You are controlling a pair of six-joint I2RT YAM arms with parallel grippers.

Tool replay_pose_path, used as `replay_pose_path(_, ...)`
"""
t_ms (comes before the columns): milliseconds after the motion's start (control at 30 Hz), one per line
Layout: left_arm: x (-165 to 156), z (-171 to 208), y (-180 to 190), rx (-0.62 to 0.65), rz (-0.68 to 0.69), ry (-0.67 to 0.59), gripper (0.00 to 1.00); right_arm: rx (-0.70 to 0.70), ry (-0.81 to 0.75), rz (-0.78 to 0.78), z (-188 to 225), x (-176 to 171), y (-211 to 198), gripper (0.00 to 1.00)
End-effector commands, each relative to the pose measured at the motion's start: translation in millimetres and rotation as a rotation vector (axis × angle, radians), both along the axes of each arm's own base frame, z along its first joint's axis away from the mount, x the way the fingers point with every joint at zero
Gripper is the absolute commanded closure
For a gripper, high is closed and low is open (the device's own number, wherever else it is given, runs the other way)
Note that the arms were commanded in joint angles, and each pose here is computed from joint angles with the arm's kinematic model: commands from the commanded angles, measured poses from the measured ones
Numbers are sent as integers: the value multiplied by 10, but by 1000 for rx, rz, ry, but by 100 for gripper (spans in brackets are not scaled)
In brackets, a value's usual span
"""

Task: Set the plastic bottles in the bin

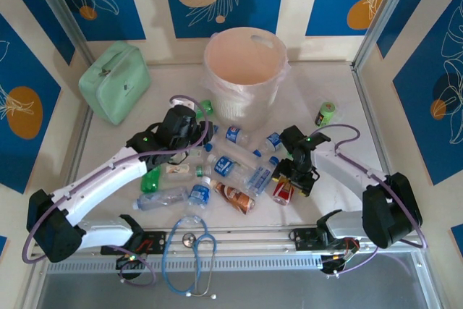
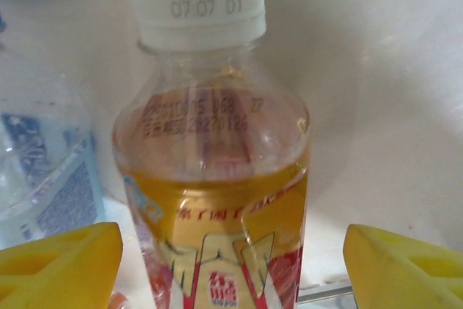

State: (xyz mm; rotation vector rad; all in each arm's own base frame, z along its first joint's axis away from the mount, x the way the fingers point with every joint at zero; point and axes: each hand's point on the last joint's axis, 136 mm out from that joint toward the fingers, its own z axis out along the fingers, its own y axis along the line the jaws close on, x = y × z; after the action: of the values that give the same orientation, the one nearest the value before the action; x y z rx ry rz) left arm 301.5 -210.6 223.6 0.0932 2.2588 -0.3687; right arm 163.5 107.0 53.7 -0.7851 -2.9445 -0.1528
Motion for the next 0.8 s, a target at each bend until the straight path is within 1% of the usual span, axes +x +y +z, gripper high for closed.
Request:
replay_pose_path(0,-15,119,68,-1,32,-16,27,26,35,12,-73,-42,17,19)
replay_pose_path(200,-20,90,98,3,48,-9,27,3,63,25,-208,-47,-17,23)
replay_pose_path(400,-30,87,115,8,53,-7,27,-7,75,31,-303,-46,-17,38)
replay_pose_path(533,-31,74,140,18,60,-5,27,-20,82,39,-330,-66,-24,45)
replay_pose_path(667,-19,88,144,20,66,-7,27,-44,48,67,-219,-64,-21,52)
replay_pose_path(767,-13,101,148,21,69,-8,27,-56,-12,96,-55,-43,-16,53)
